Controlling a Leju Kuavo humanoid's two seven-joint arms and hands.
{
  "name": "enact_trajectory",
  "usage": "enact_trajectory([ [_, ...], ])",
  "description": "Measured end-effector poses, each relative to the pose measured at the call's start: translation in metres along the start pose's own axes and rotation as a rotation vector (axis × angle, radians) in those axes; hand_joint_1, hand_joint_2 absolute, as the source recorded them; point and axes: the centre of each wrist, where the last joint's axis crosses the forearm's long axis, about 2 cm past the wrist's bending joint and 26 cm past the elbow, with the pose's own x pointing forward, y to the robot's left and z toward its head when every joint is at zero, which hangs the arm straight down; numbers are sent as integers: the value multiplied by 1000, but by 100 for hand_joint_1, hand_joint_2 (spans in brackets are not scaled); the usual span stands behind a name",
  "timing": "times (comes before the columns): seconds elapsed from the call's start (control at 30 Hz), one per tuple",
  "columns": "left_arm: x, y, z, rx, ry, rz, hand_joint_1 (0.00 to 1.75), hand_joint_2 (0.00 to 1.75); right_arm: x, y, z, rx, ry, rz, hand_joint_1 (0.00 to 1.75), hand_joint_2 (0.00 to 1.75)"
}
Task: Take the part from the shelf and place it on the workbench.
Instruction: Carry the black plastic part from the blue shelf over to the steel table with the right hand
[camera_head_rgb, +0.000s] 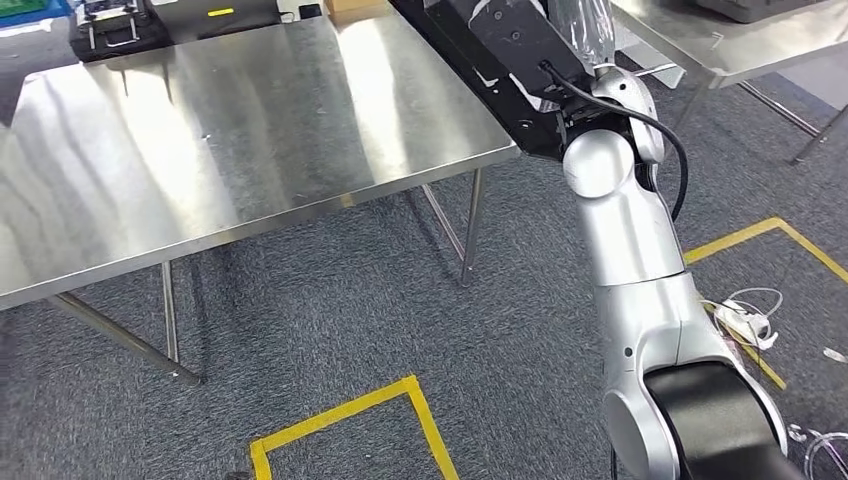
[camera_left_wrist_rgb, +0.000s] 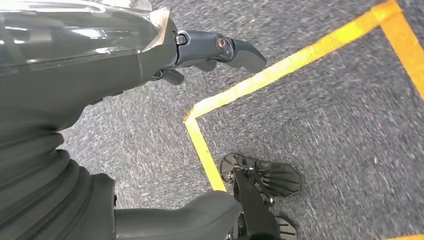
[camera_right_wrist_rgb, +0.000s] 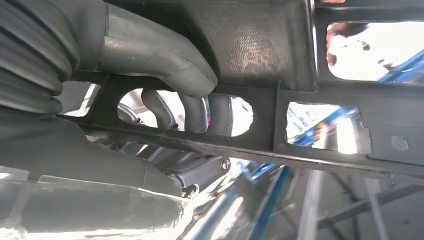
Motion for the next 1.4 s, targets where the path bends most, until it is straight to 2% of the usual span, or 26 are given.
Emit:
enact_trajectory([
  [0.17,-6,4,1,22,13,-2,0,175,4,3,-3,9,-5,-7,175,175],
  [0.67,-4,7,0,51,14,9,0,175,4,6,-4,-23,-18,-40,175,175],
  [0.97,-2,5,0,51,13,18,0,175,-6,10,3,-27,-2,-34,175,175],
  [1.4,-3,7,0,55,17,18,0,175,-6,11,3,-25,-2,-24,175,175],
])
